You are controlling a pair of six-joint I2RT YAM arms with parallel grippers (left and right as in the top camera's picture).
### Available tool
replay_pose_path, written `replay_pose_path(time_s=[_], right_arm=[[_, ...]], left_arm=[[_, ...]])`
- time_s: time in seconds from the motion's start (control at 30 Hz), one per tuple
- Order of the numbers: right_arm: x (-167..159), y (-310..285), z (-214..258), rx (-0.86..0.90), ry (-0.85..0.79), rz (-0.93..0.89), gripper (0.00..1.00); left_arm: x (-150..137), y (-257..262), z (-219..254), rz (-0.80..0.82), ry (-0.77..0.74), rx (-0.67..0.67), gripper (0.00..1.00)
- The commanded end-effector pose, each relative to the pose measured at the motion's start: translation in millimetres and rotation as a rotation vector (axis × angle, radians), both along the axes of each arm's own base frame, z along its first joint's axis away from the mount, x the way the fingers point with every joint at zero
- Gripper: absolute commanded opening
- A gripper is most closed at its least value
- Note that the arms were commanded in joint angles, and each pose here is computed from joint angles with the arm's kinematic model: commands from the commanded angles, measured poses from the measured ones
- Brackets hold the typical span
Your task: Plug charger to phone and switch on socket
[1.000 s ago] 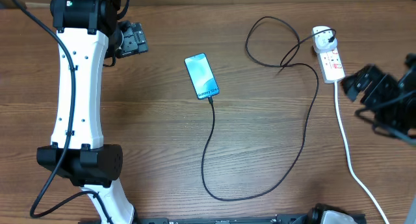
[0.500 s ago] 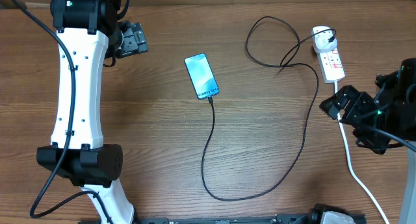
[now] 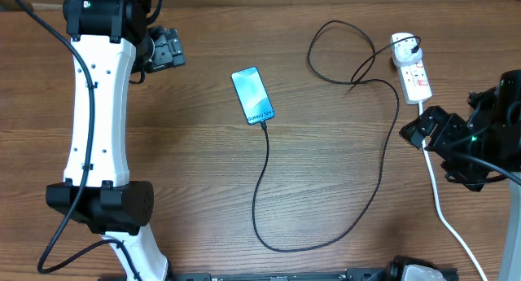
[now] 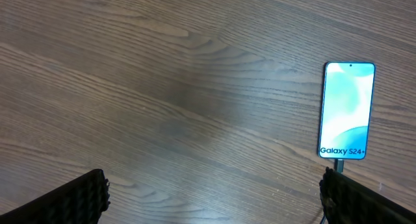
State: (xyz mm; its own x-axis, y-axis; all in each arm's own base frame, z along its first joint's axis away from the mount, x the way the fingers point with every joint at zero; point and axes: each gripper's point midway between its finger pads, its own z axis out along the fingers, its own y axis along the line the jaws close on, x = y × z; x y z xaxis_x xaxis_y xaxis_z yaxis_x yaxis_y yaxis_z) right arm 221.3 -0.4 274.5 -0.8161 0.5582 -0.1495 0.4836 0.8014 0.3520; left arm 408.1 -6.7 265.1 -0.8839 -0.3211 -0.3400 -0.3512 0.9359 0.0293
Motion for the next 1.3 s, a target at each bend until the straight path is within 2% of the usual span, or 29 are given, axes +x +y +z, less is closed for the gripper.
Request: replay_pose_path(time_s=[0.0, 0.2, 0.43, 0.6, 0.77, 1.0, 1.27], right_arm=[[5.5, 0.8, -7.1, -0.006, -0.005, 0.024, 1.0], [16.8, -5.6, -5.5, -0.081, -0.137, 0.033, 1.0], [16.8, 11.0, 9.6, -0.177, -0.383, 0.211, 1.0], [2.2, 24.1, 16.4, -0.238, -0.557, 0.307, 1.0], [-12.4, 26.1, 6.4, -0.254, -0.63, 0.305, 1.0], [3.6, 27.0, -22.5, -0.254, -0.68, 0.307, 1.0], [0.6, 33.9, -25.0, -0.272, -0.891, 0.315, 1.0]], left_arm=[[0.9, 3.2, -4.1, 0.016, 0.009, 0.007, 1.0], [1.0, 3.2, -4.0, 0.016, 0.009, 0.007, 1.0], [1.0, 3.2, -4.0, 0.016, 0.009, 0.007, 1.0], [1.0, 3.2, -4.0, 0.016, 0.009, 0.007, 1.0], [0.9, 3.2, -4.1, 0.016, 0.009, 0.007, 1.0], [1.0, 3.2, -4.0, 0.016, 0.009, 0.007, 1.0], [1.0, 3.2, -4.0, 0.016, 0.009, 0.007, 1.0]])
